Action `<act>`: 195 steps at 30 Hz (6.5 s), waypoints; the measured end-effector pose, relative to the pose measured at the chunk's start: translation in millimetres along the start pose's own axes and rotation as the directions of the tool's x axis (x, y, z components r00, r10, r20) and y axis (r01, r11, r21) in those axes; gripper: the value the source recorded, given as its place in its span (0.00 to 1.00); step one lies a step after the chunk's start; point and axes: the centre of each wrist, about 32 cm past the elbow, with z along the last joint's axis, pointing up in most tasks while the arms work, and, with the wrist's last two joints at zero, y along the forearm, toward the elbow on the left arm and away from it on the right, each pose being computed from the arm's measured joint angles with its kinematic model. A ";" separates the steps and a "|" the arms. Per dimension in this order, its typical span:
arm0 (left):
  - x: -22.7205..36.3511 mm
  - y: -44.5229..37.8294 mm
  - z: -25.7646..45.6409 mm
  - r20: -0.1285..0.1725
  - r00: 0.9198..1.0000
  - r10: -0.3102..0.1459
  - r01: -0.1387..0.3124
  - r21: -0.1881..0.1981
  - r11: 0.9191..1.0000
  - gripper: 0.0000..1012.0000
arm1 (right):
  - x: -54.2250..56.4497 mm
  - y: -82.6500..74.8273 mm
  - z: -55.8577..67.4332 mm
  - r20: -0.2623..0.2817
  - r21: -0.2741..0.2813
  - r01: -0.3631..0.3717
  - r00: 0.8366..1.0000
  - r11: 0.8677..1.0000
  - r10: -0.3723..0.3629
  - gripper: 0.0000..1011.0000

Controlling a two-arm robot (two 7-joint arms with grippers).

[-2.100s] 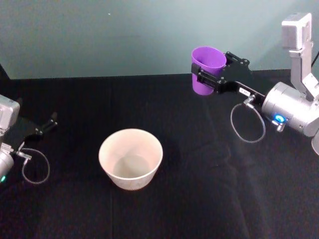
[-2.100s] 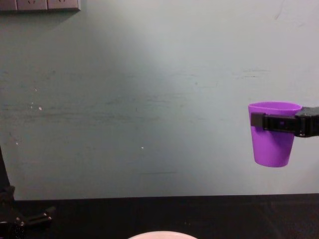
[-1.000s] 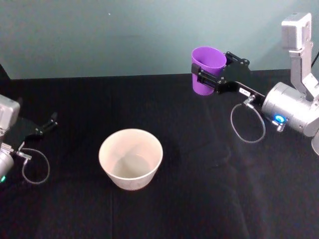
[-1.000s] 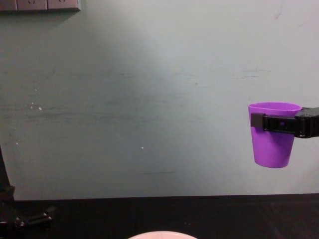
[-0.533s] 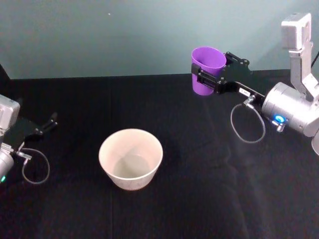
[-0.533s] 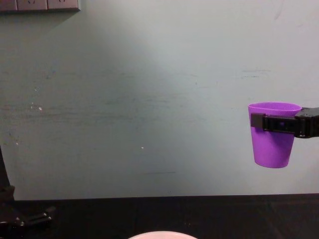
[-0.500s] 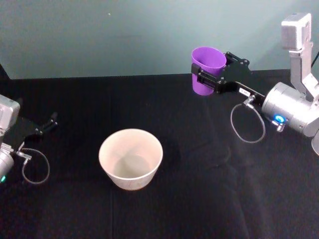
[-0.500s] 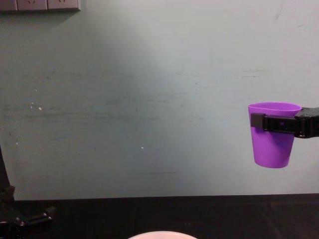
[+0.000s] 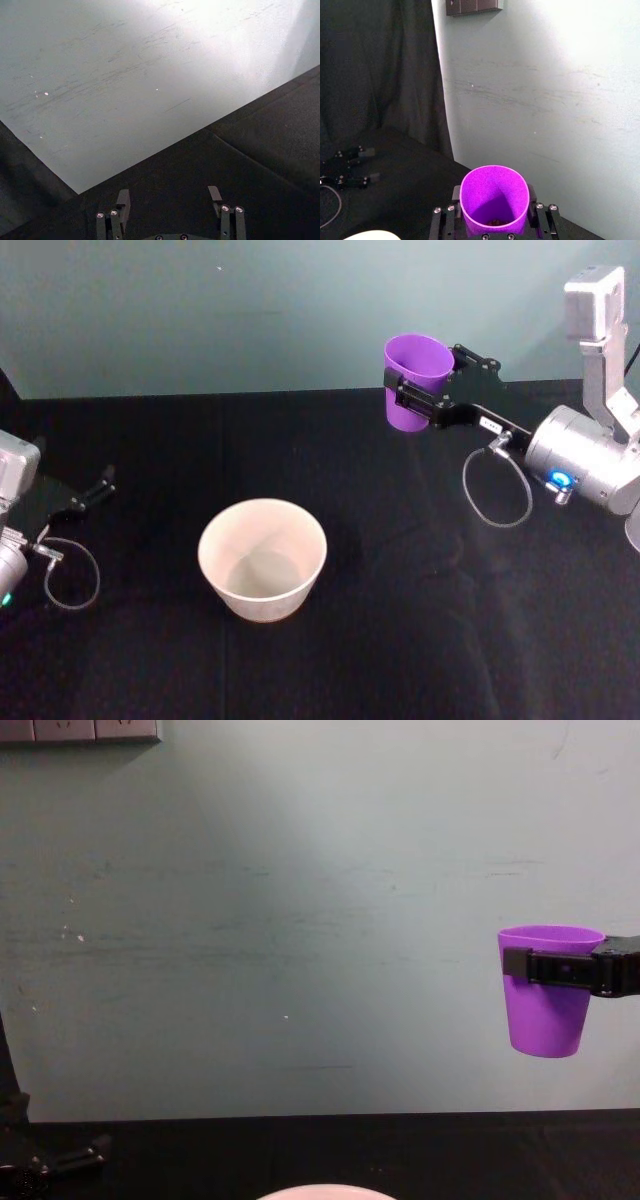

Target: Pick up the cup and pour the mung beans from the cup into the bowl.

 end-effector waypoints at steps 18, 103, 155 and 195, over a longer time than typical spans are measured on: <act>0.0 0.0 0.0 0.000 1.000 0.000 0.000 0.000 1.000 1.00 | 0.0 0.0 0.0 0.000 0.000 0.000 1.000 1.000 0.000 0.72; 0.0 0.0 0.0 0.000 1.000 0.000 0.000 0.000 1.000 1.00 | 0.0 0.0 0.0 0.000 0.000 0.000 1.000 1.000 0.000 0.72; 0.0 0.0 0.0 0.000 1.000 0.000 0.000 0.000 1.000 1.00 | 0.0 0.0 0.0 0.000 0.000 0.000 1.000 1.000 0.000 0.72; 0.0 0.0 0.0 0.000 1.000 0.000 0.000 0.000 1.000 1.00 | 0.0 0.0 0.0 0.000 0.000 0.000 1.000 1.000 0.000 0.72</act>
